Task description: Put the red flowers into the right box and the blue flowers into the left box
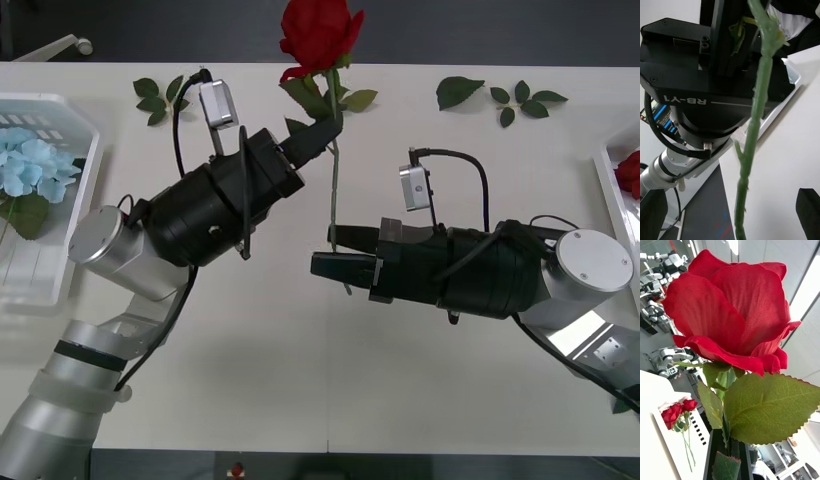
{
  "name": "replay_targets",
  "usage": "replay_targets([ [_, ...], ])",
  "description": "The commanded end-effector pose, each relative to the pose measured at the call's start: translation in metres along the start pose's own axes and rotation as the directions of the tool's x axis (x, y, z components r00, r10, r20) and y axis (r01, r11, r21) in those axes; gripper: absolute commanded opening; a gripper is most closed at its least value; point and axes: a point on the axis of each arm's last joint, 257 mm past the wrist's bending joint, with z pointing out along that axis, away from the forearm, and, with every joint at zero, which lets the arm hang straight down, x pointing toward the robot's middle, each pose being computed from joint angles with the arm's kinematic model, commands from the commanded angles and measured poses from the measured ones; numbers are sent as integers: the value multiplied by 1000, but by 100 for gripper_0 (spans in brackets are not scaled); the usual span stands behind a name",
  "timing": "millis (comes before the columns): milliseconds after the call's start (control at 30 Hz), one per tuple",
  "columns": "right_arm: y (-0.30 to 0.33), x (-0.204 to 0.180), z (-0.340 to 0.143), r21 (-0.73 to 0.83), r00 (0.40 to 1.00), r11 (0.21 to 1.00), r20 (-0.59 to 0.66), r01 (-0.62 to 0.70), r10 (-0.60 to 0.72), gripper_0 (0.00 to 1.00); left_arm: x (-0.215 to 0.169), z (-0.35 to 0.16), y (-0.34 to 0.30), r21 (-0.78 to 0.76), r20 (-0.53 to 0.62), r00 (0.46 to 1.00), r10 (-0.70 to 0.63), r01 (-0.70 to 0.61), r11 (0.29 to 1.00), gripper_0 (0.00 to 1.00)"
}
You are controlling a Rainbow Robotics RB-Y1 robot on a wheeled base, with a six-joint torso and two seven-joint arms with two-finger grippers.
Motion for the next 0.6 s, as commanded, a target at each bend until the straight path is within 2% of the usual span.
replay_targets([
  [33, 12, -18, 11, -31, 999, 999, 34, 23, -22, 100, 3, 23, -25, 56, -11, 997, 74, -74, 996, 0],
  [167, 11, -19, 16, -24, 999, 1000, 45, 18, -17, 100, 5, 24, -24, 52, -12, 997, 71, -70, 996, 0],
  [200, 11, -20, 17, -22, 999, 1000, 49, 20, -19, 87, 5, 25, -24, 52, -12, 998, 69, -68, 996, 0],
  [267, 10, -20, 17, -18, 999, 1000, 49, 19, -18, 49, 5, 24, -23, 49, -11, 998, 69, -68, 996, 0],
  [300, 10, -20, 17, -18, 999, 1000, 49, 18, -17, 19, 5, 25, -23, 50, -11, 998, 69, -69, 996, 0],
  [367, 10, -20, 17, -17, 999, 1000, 49, 17, -16, 0, 5, 25, -23, 48, -11, 998, 69, -68, 997, 0],
  [600, 9, -19, 16, -13, 999, 1000, 45, 22, -22, 0, 5, 25, -22, 46, -10, 998, 68, -67, 997, 0],
])
